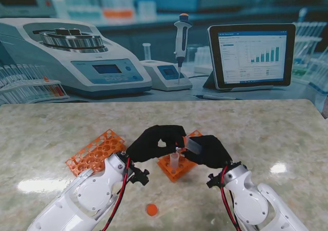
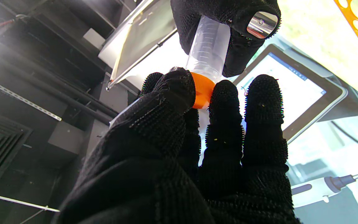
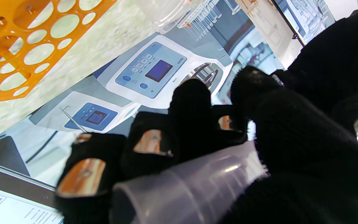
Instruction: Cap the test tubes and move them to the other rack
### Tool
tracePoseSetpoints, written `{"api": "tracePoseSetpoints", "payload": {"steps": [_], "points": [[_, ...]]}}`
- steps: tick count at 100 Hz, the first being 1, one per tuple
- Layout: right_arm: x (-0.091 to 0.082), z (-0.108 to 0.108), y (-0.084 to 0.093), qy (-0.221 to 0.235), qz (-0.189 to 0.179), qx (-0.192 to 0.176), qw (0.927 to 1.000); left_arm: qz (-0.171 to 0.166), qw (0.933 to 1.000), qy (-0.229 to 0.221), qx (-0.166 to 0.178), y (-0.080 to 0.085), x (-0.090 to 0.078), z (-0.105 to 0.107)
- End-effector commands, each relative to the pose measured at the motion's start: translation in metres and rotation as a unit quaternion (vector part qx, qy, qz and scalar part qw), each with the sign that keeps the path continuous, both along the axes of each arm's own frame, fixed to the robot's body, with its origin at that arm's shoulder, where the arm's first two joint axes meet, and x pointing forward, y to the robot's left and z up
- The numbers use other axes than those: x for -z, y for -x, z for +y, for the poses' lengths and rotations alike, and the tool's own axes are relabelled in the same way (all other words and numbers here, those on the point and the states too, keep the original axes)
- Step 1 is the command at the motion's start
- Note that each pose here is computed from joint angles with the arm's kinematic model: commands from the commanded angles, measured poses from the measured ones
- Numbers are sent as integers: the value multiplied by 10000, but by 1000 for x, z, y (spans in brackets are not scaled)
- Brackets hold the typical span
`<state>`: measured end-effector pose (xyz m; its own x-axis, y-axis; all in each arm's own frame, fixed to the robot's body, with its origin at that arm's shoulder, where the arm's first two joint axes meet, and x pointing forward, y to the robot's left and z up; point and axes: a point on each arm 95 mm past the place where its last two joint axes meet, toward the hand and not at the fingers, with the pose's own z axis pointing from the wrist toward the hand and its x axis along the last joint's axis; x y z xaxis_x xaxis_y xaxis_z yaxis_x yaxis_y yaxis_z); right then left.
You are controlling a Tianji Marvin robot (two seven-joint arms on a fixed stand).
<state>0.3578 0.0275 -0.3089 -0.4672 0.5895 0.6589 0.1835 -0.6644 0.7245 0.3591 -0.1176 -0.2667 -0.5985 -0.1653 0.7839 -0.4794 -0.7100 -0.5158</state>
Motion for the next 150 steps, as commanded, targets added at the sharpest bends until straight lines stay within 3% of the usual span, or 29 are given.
{"api": "tracePoseSetpoints", "payload": {"steps": [1, 52, 150], "points": [[0, 4, 3, -28, -1, -69, 10000, 45, 10000, -8, 49, 1, 1, -2], [-2, 9, 7, -49, -68, -219, 9997, 83, 9998, -19, 204, 2, 0, -3], [-4, 10, 9, -71, -133, -277, 9995, 121, 9998, -103, 157, 1, 1, -3]]}}
